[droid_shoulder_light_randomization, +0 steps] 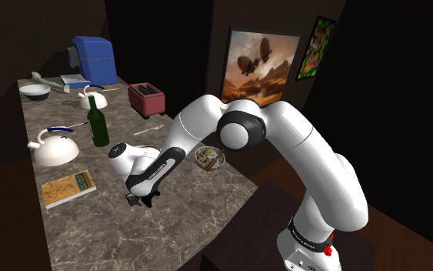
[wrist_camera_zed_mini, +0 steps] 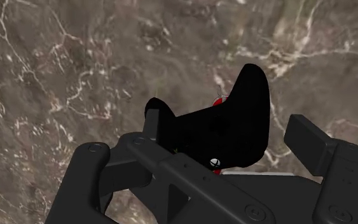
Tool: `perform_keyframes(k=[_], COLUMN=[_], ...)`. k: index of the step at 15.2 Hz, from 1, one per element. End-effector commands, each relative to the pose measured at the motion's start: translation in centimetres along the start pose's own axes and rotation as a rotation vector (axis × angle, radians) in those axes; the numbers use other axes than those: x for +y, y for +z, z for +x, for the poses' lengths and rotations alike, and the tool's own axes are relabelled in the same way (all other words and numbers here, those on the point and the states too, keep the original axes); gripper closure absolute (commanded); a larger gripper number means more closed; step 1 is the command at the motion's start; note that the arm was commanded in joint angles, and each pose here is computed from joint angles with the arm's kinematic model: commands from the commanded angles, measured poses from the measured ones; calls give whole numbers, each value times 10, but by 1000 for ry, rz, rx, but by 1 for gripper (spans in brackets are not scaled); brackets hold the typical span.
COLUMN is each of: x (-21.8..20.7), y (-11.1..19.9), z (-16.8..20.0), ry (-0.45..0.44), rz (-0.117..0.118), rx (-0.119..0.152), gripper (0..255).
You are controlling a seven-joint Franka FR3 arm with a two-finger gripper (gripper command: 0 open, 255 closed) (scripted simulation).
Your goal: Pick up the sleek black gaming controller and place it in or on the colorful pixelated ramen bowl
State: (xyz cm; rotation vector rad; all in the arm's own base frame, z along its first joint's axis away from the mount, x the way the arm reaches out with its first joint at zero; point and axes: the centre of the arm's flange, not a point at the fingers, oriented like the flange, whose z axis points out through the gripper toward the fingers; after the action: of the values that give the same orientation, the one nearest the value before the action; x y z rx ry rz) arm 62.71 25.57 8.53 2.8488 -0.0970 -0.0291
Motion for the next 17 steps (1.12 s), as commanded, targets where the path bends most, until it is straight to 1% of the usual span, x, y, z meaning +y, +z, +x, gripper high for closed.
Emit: perform_keyframes(k=[1,10,17], x=[0,0,11], y=[0,0,-35], z=[0,0,0], ry=[0,0,0], rz=[0,0,0], rx=[0,0,0], gripper=[255,255,255])
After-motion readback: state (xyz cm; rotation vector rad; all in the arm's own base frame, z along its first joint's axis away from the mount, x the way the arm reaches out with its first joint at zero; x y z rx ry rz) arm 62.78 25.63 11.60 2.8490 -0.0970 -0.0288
